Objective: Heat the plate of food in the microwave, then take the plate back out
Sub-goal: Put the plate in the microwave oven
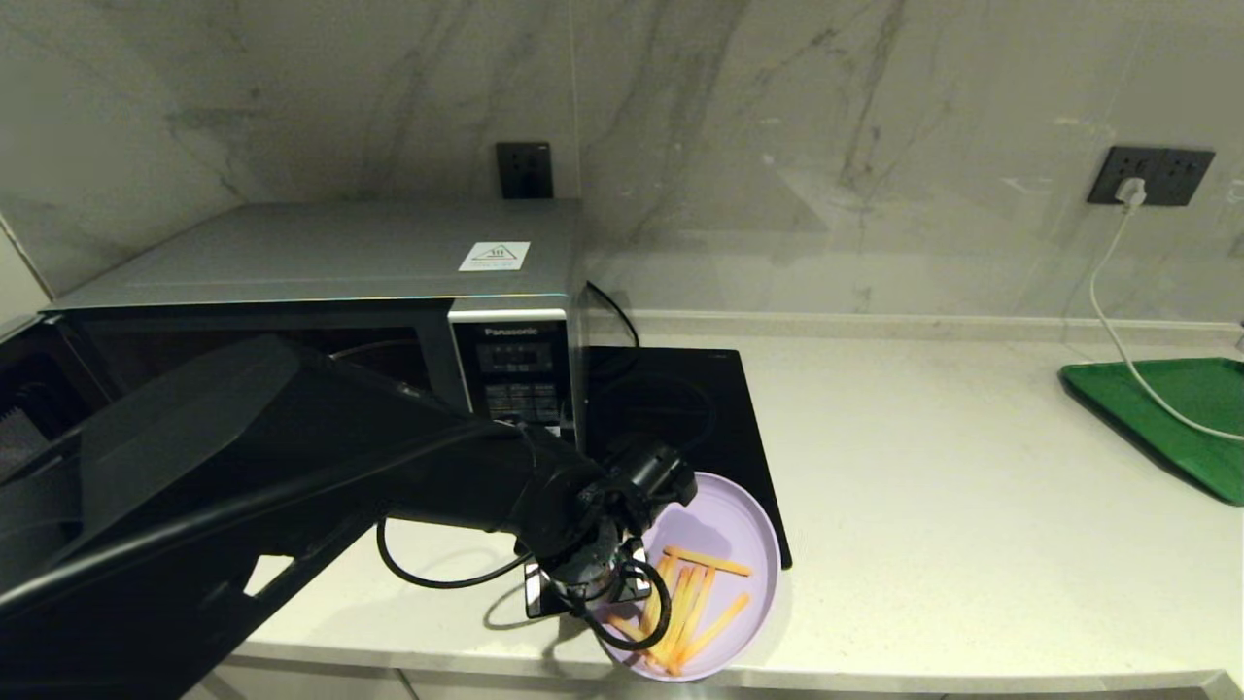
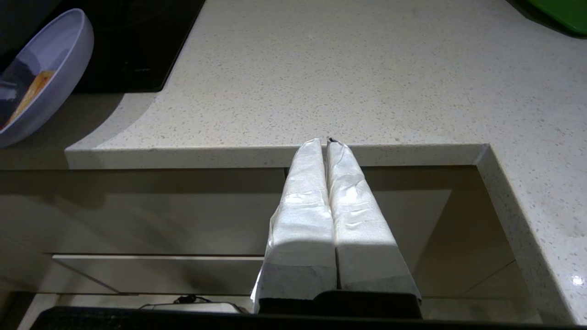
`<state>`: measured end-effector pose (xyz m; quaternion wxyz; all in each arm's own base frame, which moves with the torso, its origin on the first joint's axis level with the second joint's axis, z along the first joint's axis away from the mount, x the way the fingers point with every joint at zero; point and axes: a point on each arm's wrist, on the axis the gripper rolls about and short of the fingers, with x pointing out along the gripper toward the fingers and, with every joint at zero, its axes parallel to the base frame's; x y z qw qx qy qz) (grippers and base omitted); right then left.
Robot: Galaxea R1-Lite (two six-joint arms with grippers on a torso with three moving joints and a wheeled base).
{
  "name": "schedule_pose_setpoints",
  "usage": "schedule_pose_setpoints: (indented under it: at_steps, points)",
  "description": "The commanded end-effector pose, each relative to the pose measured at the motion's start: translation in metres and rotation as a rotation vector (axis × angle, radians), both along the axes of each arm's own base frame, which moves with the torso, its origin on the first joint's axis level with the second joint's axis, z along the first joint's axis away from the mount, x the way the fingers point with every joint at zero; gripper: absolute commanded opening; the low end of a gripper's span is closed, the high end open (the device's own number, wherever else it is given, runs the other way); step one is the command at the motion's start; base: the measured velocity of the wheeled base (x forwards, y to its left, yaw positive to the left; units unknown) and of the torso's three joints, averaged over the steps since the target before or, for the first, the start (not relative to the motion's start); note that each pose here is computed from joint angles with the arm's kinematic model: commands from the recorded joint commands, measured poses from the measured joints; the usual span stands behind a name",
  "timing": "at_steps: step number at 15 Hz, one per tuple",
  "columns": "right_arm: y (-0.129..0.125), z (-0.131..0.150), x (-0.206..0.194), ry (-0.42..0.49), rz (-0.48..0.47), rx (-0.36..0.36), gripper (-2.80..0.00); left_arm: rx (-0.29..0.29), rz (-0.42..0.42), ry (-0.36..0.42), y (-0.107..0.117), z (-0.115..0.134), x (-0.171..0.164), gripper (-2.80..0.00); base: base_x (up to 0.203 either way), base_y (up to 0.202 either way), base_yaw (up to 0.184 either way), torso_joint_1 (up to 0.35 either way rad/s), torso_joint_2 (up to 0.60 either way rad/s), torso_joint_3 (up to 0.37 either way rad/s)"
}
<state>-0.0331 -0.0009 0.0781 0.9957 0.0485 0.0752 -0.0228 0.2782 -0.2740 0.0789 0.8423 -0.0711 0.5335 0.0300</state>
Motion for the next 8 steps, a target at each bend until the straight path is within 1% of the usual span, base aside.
schedule_pose_setpoints:
  at_steps: [1,6,8]
  points:
    - [0.0,0.0,0.0,0.002,0.0,0.001,-2.8,-0.052,-0.006,0.022,0.003,0.008,0.0,-2.8,0.0,0.0,0.0,0.0,0.0,0.0]
    - [0.0,0.0,0.0,0.003,0.0,0.001,-2.8,-0.082,-0.009,0.016,0.006,0.019,-0.003,-2.8,0.0,0.0,0.0,0.0,0.0,0.0]
    - [0.0,0.0,0.0,0.002,0.0,0.001,-2.8,-0.11,-0.012,0.011,0.008,0.023,-0.003,-2.8,0.0,0.0,0.0,0.0,0.0,0.0]
